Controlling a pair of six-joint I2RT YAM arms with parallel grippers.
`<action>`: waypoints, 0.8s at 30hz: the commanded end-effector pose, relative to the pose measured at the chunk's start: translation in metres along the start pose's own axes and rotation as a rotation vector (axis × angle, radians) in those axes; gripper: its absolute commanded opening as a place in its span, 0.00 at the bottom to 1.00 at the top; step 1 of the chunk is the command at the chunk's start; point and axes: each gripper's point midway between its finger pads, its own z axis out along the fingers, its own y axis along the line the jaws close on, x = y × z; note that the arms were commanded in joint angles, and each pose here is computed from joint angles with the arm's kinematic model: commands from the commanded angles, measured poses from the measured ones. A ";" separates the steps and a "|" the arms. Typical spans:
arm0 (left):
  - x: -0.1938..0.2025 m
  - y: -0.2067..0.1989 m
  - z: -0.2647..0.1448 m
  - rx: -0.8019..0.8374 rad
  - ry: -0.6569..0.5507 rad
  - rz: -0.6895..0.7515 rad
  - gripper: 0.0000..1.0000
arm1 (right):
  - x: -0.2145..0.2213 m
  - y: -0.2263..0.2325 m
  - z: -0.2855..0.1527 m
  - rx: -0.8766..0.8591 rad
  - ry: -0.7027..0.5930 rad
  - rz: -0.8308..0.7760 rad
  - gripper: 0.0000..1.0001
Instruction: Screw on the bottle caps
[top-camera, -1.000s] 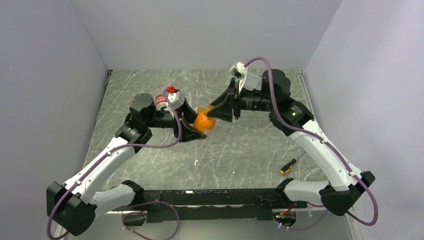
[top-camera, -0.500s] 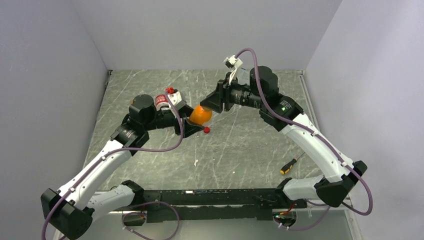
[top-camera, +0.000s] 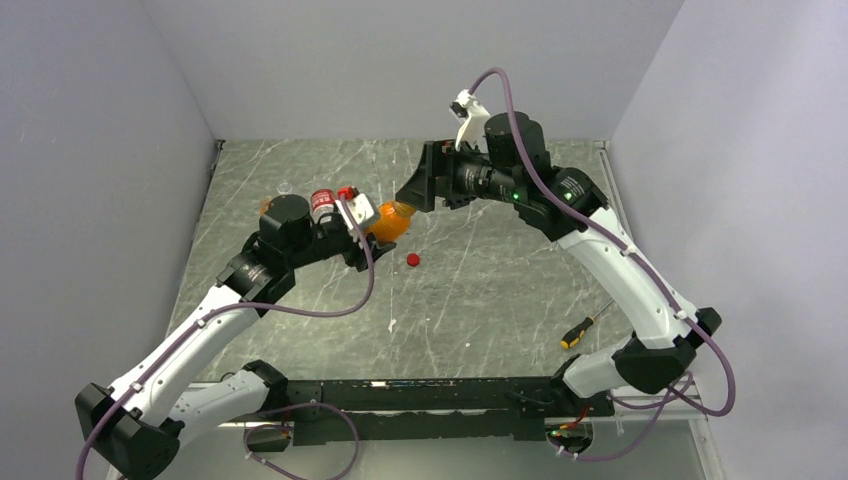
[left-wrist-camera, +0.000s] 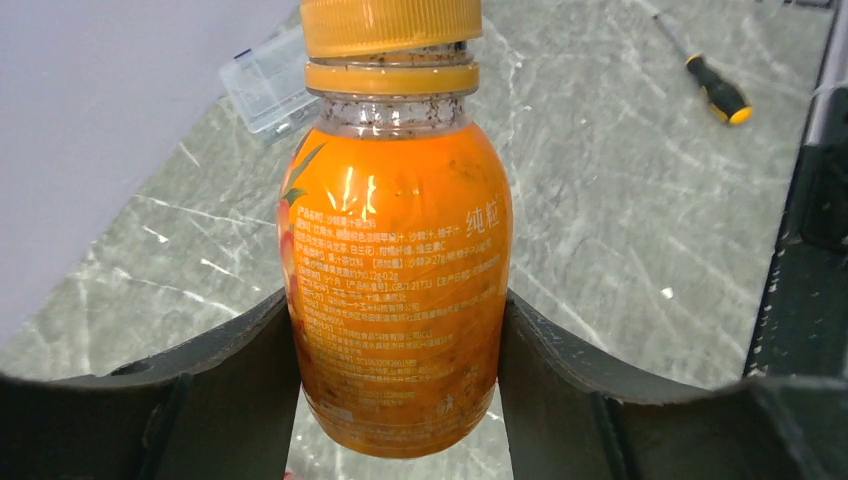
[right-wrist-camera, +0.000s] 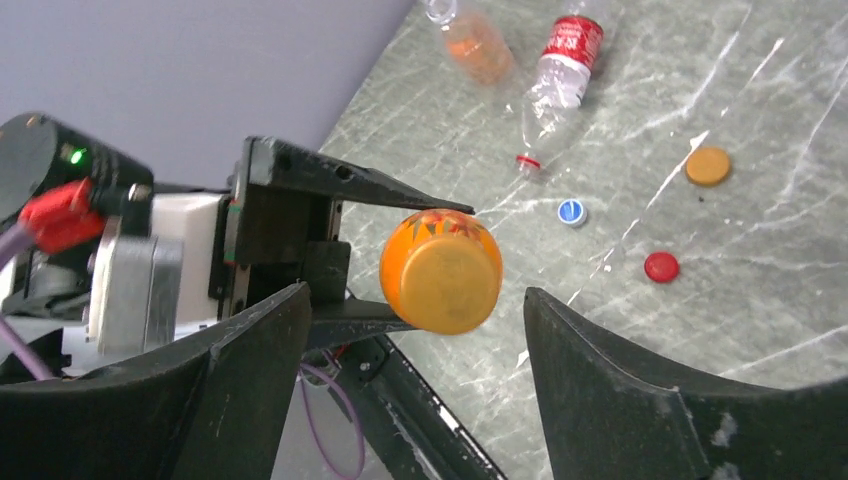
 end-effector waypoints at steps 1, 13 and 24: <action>-0.020 0.009 -0.007 -0.089 -0.011 0.173 0.00 | 0.004 -0.008 0.005 0.068 0.053 0.063 0.77; -0.013 0.012 -0.004 -0.152 0.025 0.264 0.00 | 0.018 -0.011 0.009 0.076 0.122 0.081 0.61; -0.010 0.007 -0.002 -0.133 0.031 0.255 0.00 | 0.016 -0.006 0.010 0.056 0.120 0.080 0.58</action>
